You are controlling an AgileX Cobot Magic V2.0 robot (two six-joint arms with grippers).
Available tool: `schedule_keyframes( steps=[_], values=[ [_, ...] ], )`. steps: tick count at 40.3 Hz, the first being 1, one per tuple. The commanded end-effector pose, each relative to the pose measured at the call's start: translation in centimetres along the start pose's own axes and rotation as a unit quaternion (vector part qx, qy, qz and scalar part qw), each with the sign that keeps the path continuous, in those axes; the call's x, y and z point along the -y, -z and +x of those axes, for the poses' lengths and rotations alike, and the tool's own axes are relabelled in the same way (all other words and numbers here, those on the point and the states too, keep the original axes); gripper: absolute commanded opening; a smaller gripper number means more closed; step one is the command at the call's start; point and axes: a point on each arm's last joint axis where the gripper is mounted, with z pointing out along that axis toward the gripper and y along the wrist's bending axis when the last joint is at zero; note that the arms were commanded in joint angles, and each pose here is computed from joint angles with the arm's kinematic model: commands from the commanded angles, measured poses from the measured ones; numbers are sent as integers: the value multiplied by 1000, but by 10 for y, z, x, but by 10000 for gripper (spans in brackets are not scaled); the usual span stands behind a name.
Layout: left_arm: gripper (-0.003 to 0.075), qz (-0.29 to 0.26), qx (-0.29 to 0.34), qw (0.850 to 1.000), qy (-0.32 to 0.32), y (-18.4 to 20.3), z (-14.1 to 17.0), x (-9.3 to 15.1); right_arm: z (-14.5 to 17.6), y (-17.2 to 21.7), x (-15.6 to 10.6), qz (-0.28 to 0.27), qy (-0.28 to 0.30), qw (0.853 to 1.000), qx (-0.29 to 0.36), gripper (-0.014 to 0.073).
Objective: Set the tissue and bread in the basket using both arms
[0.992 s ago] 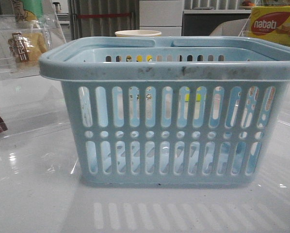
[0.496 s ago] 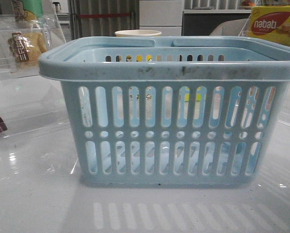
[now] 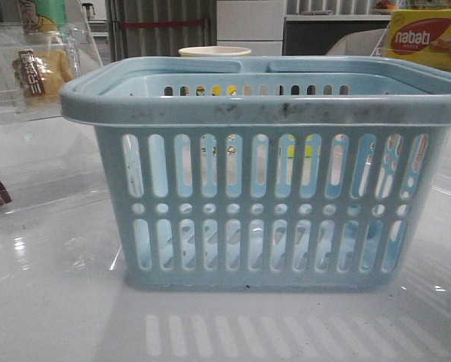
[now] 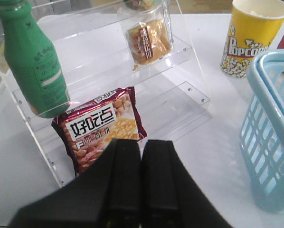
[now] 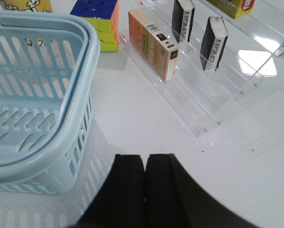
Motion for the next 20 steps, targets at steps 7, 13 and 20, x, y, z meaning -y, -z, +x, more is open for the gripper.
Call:
schedule_keyframes(
  steps=[7,13,20],
  values=[
    [160,5,24,1000,7,-5,-13,1,-11,-7,1,3,-1,1000,3,149],
    [396,5,22,1000,7,-5,-13,1,-11,-9,1,3,-1,1000,0,419],
    [463,5,22,1000,7,-5,-13,1,-12,-9,1,3,-1,1000,6,507]
  ],
)
